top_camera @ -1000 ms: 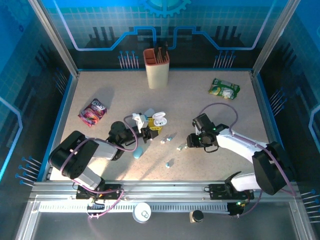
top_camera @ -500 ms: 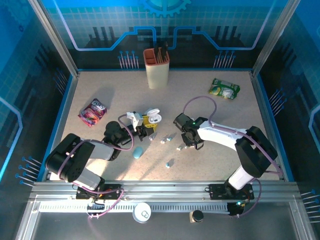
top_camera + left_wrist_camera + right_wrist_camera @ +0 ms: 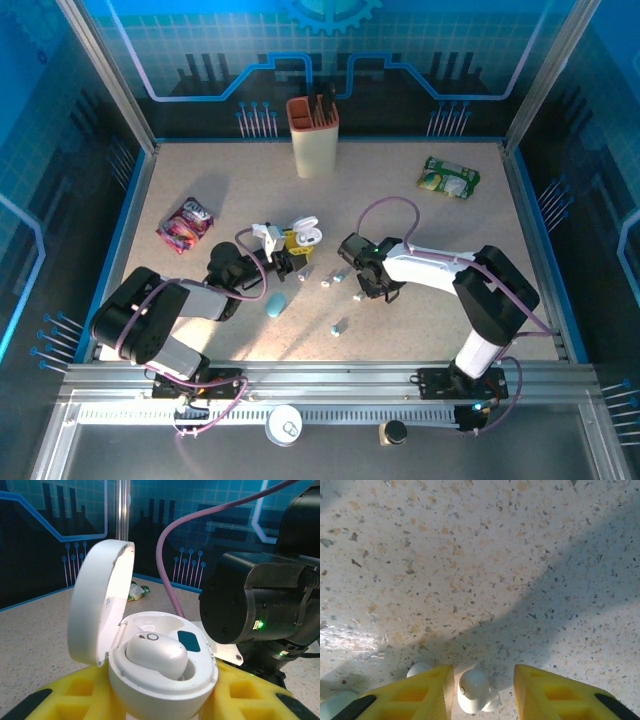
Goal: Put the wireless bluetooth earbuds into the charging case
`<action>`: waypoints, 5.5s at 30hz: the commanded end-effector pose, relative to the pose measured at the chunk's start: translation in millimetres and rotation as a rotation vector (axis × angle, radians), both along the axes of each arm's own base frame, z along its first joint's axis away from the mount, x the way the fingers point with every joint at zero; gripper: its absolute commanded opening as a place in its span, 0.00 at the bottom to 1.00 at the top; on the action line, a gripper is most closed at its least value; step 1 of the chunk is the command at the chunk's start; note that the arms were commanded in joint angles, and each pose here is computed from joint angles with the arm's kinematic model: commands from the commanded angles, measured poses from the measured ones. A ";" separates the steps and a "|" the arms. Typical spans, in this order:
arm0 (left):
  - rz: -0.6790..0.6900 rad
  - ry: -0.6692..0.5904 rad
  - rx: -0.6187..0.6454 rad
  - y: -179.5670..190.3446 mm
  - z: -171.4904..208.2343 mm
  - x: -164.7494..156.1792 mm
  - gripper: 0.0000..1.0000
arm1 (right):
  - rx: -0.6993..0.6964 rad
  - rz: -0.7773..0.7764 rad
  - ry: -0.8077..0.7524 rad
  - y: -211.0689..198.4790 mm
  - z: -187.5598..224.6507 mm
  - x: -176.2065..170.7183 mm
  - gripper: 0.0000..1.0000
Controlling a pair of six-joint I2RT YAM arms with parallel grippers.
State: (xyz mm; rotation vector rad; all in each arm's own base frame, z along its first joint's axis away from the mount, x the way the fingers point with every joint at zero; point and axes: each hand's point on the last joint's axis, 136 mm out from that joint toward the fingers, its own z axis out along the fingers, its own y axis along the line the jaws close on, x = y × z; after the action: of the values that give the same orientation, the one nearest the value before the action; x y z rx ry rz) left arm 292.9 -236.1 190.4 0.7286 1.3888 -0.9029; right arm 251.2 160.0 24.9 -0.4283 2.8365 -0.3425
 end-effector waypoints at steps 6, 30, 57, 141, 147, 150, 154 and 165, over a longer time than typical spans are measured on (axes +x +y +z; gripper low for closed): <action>-0.013 -0.035 -0.015 0.4 10.4 -1.5 0.35 | -0.040 -0.013 0.024 -4.7 -9.5 -6.9 0.33; -0.021 -0.032 -0.010 -0.4 11.0 -2.6 0.35 | 0.000 0.004 0.062 -7.3 -9.0 -9.5 0.27; -0.094 -0.045 0.014 -16.4 5.4 -6.5 0.35 | 0.598 0.083 -0.115 44.3 121.9 -3.6 0.22; -0.316 -0.041 0.023 -51.7 9.4 -46.8 0.35 | 1.025 0.438 -0.236 131.6 242.9 12.3 0.65; -0.303 -0.038 0.019 -50.9 9.6 -44.1 0.35 | 1.038 0.454 -0.208 131.7 236.7 3.9 0.64; -0.292 -0.035 0.011 -50.7 10.9 -42.1 0.35 | 1.032 0.449 -0.200 127.4 231.6 -1.3 0.63; -0.276 -0.039 -0.006 -48.6 13.8 -39.2 0.35 | 1.022 0.441 -0.186 122.2 223.4 -7.6 0.60; -0.262 -0.040 -0.019 -44.9 15.4 -37.1 0.35 | 1.058 0.368 -0.210 112.6 225.1 -6.8 0.65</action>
State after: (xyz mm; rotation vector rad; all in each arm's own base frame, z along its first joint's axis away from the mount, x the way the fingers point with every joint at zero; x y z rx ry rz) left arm 256.4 -284.1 199.5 0.9334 1.3017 -1.1065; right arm 241.8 274.8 235.2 -0.6322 2.2872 1.0114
